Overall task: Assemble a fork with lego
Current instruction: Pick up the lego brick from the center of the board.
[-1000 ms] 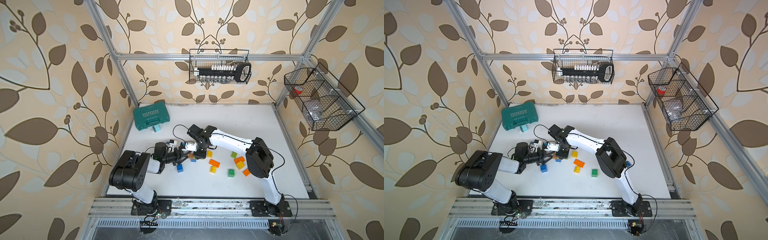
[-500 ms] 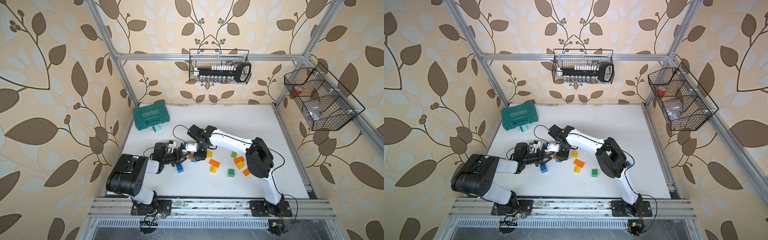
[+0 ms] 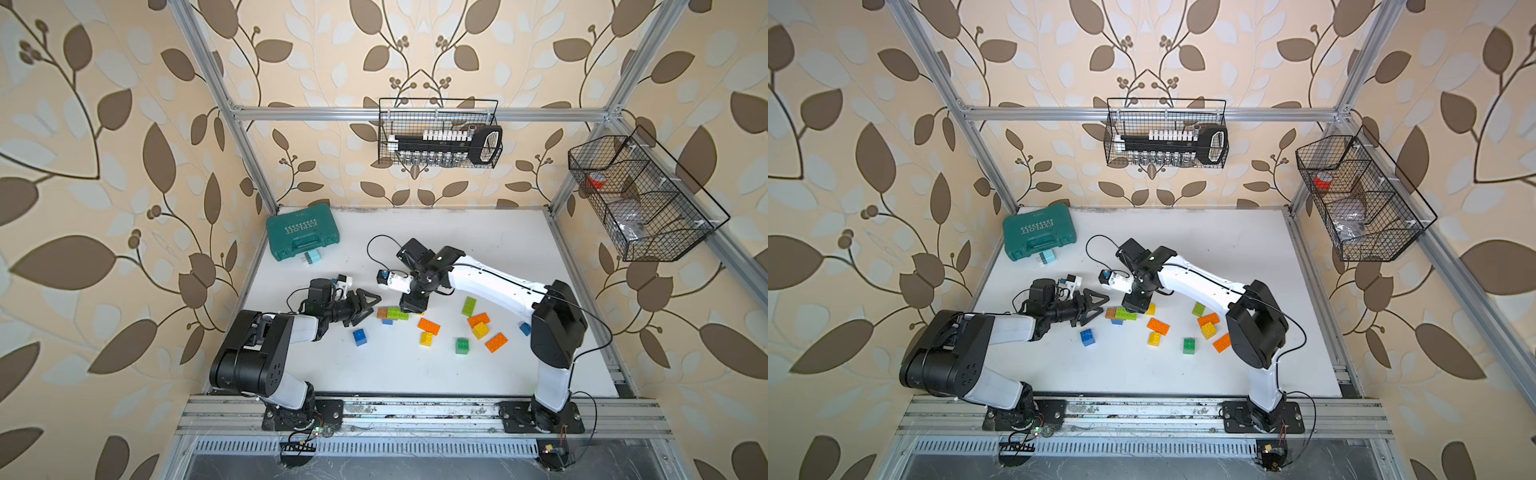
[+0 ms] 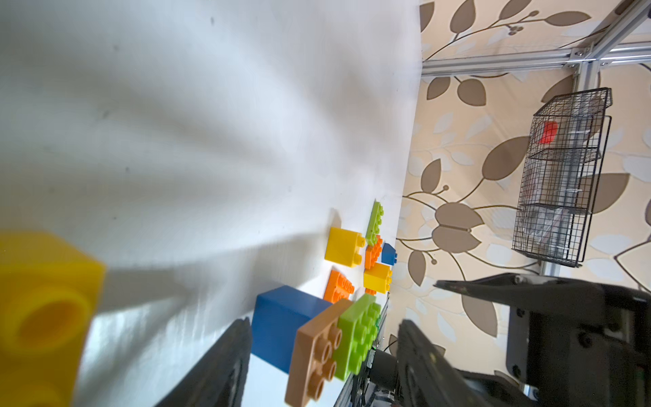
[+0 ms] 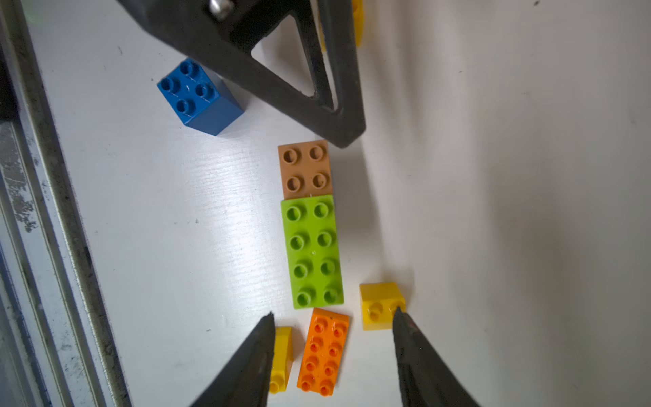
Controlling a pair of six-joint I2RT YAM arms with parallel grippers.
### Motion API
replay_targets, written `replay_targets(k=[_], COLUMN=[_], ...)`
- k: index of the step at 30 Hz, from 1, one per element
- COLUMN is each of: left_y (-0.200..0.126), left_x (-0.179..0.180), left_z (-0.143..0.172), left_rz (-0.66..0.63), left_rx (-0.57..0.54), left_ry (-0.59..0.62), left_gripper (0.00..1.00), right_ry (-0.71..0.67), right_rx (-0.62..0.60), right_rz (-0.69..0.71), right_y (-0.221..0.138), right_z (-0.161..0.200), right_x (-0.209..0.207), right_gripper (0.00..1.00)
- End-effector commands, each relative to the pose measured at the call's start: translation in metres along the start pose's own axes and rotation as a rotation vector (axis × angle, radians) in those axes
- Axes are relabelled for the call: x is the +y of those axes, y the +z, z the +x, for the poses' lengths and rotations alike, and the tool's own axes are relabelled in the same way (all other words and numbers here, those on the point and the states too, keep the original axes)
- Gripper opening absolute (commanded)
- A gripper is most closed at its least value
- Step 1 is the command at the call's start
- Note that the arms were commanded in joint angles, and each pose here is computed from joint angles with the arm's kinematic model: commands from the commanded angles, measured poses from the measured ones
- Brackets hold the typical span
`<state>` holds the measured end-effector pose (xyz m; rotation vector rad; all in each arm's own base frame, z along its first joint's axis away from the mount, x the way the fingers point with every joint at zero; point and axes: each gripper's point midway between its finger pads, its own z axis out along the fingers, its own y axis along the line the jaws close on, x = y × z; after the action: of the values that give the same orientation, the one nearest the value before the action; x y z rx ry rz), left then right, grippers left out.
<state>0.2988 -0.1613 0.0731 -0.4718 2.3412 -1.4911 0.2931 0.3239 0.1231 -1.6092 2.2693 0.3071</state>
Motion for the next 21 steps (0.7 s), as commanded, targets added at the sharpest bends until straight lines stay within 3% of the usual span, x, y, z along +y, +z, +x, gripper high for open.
replay_targets(k=[1,6,12,21], left_y=[-0.005,-0.009,-0.009,-0.007], left_x=[-0.01,-0.015,-0.015,-0.012], left_z=[-0.011,-0.014,-0.014,-0.011], left_rz=[-0.013,-0.038,-0.039,-0.031], left_rx=[-0.03,-0.043,-0.034,-0.024], left_ry=[0.059,0.084,0.085,0.073], left_gripper=[0.68,0.68,0.68,0.68], right_ry=[0.113,0.206,0.24,0.225], right_rx=[0.002,0.093,0.18,0.236], right_rz=[0.028,0.068,0.064,0.039], right_y=[0.0,0.009,0.025,0.044], right_z=[0.024,0.074,0.111,0.122], right_x=[-0.013,-0.022,-0.01,0.011], right_gripper=[0.56,0.56,0.55,0.56])
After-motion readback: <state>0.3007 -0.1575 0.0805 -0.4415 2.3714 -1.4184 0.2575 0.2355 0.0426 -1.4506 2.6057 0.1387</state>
